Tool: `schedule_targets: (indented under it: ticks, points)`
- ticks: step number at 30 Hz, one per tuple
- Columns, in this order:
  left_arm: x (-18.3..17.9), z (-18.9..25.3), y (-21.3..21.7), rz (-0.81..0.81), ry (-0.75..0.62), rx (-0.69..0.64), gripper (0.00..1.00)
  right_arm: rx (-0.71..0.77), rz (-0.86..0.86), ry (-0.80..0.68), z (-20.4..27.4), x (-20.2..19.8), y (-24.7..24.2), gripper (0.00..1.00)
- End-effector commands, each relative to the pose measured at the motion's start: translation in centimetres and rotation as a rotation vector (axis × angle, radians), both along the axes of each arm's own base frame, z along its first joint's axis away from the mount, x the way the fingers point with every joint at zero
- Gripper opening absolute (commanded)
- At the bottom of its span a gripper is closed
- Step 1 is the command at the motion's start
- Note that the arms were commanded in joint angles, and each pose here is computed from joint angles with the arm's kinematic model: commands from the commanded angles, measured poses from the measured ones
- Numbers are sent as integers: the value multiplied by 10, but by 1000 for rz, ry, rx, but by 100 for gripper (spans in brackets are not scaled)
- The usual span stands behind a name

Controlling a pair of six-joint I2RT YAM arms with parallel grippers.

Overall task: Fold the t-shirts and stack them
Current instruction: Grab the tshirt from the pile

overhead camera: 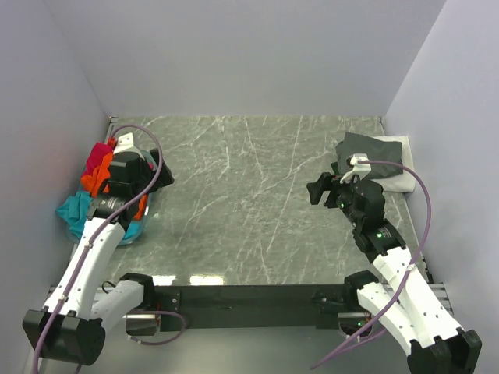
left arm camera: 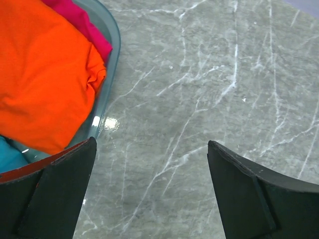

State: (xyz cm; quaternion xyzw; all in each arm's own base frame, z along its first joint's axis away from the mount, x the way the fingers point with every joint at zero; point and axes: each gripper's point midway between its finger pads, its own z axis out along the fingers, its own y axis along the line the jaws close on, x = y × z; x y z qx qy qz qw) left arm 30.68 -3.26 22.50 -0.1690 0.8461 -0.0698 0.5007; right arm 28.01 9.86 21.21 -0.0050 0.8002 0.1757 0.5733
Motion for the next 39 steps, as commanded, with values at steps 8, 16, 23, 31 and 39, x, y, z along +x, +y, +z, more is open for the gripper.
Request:
schedule_targets:
  ticks: [8,16,23,31,39]
  points:
    - [6,6,8,43,4,18,99,-2,0,-44,10,3,0,89]
    - [-1,-19,53,392,82,12,99,9,28,-43,10,2,6,89]
    - [-27,-72,100,791,110,-22,100,21,58,-57,16,-2,10,89]
    - [-57,-94,149,998,121,-44,99,19,76,-35,11,1,14,89]
    - [-64,-106,179,1110,109,-117,99,24,88,-42,15,-1,16,89]
